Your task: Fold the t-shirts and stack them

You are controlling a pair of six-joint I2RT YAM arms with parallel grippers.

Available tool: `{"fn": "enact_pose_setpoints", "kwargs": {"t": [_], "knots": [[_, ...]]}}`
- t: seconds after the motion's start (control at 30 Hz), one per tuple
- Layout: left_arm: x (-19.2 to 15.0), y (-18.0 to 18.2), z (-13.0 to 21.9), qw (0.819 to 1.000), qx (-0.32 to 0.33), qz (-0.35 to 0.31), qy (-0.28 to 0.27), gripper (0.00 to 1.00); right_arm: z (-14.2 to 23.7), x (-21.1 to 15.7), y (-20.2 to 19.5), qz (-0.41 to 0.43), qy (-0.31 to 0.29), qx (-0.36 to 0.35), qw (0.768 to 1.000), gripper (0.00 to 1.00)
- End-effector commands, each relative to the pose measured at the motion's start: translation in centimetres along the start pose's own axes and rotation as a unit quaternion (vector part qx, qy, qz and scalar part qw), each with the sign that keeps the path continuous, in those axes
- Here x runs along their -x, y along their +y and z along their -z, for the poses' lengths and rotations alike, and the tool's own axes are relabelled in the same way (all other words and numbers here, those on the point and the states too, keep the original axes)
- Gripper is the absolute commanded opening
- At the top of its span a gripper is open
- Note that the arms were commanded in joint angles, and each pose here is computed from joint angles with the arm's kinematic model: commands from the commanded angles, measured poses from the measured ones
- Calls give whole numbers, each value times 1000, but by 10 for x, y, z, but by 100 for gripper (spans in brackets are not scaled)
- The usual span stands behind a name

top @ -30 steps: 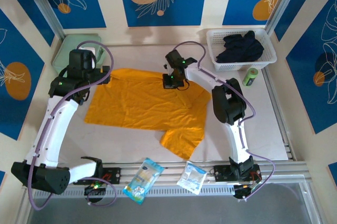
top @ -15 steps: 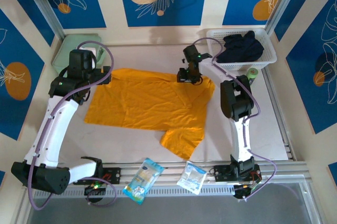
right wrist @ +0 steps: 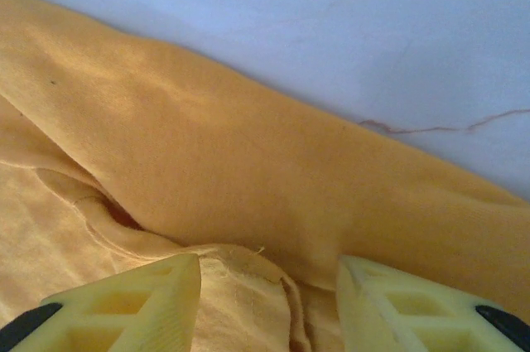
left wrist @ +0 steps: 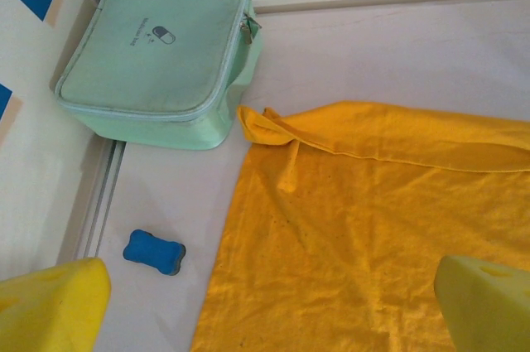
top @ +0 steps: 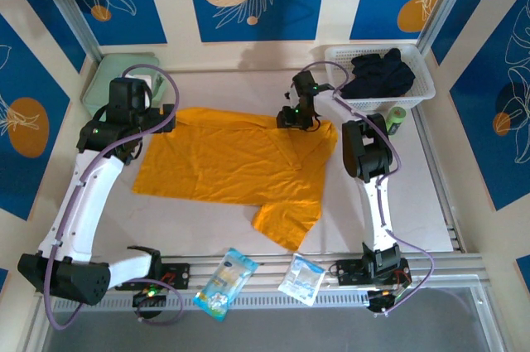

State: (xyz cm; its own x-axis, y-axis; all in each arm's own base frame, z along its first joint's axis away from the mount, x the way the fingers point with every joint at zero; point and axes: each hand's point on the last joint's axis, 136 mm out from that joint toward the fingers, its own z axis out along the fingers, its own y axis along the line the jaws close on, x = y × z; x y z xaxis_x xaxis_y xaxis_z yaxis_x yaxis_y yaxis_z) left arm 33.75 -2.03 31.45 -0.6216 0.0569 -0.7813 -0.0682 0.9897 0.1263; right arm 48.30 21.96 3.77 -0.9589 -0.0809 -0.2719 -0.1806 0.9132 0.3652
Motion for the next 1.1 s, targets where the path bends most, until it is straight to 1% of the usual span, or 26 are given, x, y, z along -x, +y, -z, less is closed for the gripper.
{"fn": "enact_pose_setpoints", "kwargs": {"t": [0.0,0.1,0.2,0.4,0.57,0.6,0.8,1.07], "knots": [[3,-3,3,1000,-9,4,2,100,-3,3,10,6,4,30,1000,46],[3,-4,2,1000,-10,4,3,100,-8,1,12,6,8,33,999,45],[3,-5,1,1000,-12,5,5,100,-9,1,14,5,8,37,999,40],[2,-8,-1,1000,-17,6,7,100,-6,0,18,5,8,37,999,22],[1,-8,-3,1000,-18,7,10,100,0,-2,24,7,7,39,999,2],[1,-9,-3,1000,-19,6,11,100,3,-3,27,8,7,39,999,0],[0,-9,-2,1000,-20,6,9,100,13,-13,53,7,11,41,999,0],[-4,-10,-4,1000,-22,2,11,100,4,-37,88,-4,36,35,999,0]]}}
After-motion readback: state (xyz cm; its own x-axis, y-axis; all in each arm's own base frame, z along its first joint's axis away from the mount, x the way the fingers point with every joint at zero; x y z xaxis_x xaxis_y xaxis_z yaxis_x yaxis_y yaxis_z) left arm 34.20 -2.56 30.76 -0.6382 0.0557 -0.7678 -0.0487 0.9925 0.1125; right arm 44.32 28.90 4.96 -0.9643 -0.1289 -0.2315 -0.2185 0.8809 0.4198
